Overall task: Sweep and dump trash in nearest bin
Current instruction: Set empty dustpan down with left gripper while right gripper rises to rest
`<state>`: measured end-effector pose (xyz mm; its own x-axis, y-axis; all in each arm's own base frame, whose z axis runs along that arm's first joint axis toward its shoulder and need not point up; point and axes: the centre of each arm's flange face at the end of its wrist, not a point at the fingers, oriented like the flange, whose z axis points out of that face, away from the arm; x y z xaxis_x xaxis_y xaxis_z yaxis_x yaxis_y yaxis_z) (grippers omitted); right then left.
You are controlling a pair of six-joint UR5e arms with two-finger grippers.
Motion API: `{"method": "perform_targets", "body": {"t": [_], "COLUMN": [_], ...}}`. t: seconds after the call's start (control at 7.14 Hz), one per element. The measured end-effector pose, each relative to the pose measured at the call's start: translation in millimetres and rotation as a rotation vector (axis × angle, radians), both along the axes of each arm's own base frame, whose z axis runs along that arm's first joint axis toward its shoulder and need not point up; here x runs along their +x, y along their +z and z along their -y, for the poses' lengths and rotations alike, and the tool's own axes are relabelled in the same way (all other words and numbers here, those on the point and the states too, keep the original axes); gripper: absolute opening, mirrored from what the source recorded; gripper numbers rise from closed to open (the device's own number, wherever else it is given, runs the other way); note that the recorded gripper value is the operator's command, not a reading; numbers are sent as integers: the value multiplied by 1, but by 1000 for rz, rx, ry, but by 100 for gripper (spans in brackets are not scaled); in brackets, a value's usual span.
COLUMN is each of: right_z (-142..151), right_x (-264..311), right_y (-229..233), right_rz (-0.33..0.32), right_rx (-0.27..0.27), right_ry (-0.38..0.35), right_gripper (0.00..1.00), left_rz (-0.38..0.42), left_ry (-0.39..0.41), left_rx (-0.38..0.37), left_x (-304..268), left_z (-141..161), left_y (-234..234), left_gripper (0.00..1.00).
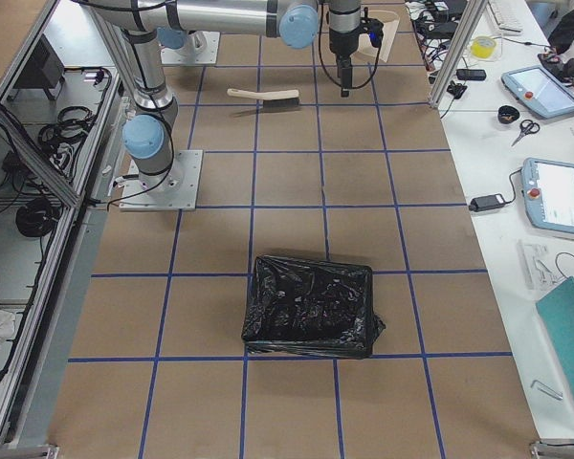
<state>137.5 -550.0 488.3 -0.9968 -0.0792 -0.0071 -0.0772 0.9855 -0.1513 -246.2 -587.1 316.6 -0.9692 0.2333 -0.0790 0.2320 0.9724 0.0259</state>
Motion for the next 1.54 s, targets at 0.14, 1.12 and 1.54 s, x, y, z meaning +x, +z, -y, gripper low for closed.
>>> {"method": "perform_targets", "body": {"t": [0.14, 1.12, 1.54], "right_z": [-7, -18, -21], "right_x": [13, 16, 16], "right_y": [-5, -11, -13], "right_rz": [-4, -46, -52], "right_rx": [8, 36, 42], "right_ry": [25, 38, 46], "right_gripper": [100, 100, 100], "left_rz": [-17, -111, -116], "left_ry": [21, 142, 131], "left_rx": [22, 107, 119], "left_x": [-20, -96, -110], "left_z": [-3, -23, -27], "left_y": [-15, -66, -79], "left_gripper": [0, 0, 0]}}
